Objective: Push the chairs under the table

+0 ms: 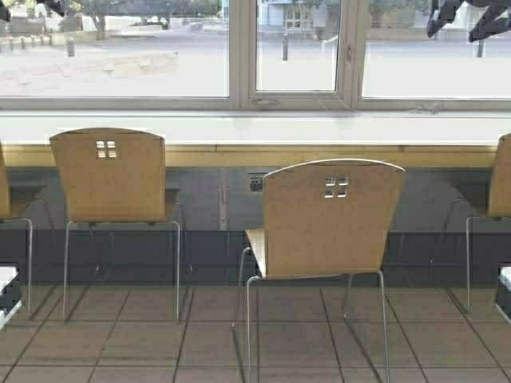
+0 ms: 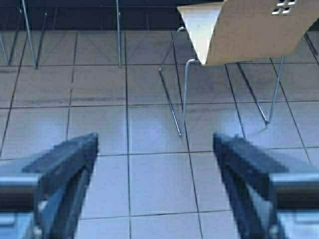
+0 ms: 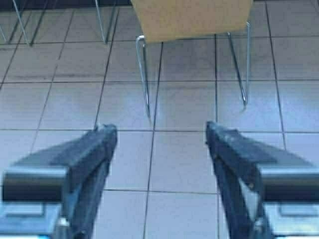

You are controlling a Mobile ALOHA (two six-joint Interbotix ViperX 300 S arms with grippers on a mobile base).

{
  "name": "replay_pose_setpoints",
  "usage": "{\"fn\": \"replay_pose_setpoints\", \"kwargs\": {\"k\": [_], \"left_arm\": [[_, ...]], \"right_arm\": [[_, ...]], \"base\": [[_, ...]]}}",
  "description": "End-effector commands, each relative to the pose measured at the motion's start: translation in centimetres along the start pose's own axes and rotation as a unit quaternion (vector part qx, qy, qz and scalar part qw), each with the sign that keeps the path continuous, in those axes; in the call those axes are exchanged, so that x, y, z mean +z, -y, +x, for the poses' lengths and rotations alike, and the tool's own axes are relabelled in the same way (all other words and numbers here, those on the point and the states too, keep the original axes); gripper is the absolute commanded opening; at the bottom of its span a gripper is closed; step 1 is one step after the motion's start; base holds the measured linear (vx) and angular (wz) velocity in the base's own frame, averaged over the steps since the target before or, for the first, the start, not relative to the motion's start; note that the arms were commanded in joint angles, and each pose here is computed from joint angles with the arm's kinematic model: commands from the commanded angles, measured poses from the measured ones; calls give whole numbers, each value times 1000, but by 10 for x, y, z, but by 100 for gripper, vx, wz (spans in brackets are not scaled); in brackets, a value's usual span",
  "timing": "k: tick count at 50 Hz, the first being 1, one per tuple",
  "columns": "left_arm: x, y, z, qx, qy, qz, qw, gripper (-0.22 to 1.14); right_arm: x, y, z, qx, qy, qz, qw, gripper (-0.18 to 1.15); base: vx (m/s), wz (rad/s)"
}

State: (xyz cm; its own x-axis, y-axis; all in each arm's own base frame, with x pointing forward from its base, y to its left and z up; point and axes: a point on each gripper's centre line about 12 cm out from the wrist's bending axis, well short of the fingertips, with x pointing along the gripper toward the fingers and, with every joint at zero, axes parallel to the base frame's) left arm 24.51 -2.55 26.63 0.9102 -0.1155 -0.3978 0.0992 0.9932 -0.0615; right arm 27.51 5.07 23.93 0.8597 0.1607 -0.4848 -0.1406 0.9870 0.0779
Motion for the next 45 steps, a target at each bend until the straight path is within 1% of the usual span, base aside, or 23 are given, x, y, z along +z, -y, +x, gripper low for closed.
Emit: {"fn": "replay_pose_setpoints", "kwargs": {"k": [1,8,22,45], "left_arm": [[5,-1,1,2,7,0,1000,99],[4,-1,5,2,1,0,1000,99],[8,0,3,2,8,0,1000,99],[5,-1,4,2,2,5,1000,99]], "right_arm": [[5,0,0,0,3,8,1000,90],[5,-1,0,1,2,11,1000,90],[9,-1,0,2,-2,25,1000,90],[9,-2,3,4,-8,33,999,90]], "base": [[6,-9],[8,-8],[15,-9],[27,-8]]}}
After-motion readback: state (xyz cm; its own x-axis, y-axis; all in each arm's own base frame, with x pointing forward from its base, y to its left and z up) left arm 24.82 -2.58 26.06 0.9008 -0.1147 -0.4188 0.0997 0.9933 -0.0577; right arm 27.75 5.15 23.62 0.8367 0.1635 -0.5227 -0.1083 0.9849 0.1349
